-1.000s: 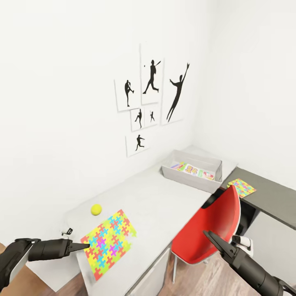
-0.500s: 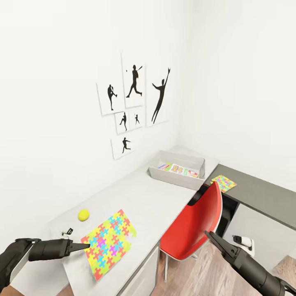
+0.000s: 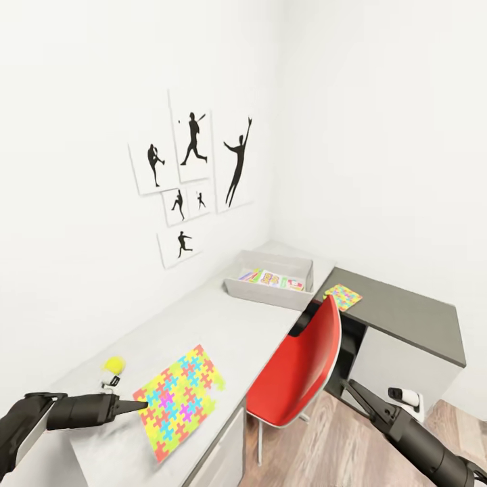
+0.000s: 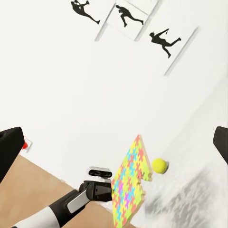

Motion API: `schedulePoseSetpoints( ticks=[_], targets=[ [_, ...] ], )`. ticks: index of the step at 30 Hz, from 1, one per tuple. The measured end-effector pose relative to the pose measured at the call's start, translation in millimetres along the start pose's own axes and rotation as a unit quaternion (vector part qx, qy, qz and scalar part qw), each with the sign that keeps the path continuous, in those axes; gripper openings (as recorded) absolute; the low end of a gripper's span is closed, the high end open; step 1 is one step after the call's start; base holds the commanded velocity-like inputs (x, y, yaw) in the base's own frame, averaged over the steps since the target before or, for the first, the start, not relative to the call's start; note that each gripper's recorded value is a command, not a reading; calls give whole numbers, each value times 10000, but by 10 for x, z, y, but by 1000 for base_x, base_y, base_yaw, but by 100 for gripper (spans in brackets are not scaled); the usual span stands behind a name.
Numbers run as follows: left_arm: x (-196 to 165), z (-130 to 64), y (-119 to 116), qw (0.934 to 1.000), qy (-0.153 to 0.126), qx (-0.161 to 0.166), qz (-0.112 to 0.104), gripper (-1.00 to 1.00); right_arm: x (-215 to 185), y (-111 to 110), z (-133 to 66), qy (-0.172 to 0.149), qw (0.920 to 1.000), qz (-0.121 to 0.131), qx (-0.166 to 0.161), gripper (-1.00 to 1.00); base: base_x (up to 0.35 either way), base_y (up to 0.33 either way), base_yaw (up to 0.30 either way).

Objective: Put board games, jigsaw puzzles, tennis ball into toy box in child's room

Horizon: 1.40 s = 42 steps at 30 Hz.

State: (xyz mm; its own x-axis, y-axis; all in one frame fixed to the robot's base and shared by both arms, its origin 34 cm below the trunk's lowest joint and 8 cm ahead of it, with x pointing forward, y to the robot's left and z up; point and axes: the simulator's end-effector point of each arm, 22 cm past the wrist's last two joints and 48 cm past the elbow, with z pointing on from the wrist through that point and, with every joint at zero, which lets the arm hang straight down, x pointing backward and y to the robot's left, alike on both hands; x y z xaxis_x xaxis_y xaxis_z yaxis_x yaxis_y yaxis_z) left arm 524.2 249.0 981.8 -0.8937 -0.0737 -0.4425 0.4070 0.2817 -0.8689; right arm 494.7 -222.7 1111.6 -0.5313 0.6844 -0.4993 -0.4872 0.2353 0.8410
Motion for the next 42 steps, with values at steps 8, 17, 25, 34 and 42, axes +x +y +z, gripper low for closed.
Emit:
schedulePoseSetpoints(
  ticks=[8,17,25,34,42],
  targets=[
    [-28,4,-38,10000,-40,23,69,-100,-6,13,-5,-11,10000,-12,-7,100,0,-72,-221],
    [-105,-32,-75,9998,-172,31,130,-100,-14,37,-3,-19,10000,-38,-20,100,0,-294,-174],
    [-105,-21,-80,9998,-174,43,120,-100,-15,29,3,-39,10000,-56,0,100,0,-338,-13],
    [-116,-29,-86,9997,-200,45,131,-100,-16,31,3,-34,10000,-51,2,100,173,-251,0],
    [-134,-50,-86,9996,-234,32,143,-100,-17,37,6,-25,10000,-63,2,100,303,-97,13]
  ],
)
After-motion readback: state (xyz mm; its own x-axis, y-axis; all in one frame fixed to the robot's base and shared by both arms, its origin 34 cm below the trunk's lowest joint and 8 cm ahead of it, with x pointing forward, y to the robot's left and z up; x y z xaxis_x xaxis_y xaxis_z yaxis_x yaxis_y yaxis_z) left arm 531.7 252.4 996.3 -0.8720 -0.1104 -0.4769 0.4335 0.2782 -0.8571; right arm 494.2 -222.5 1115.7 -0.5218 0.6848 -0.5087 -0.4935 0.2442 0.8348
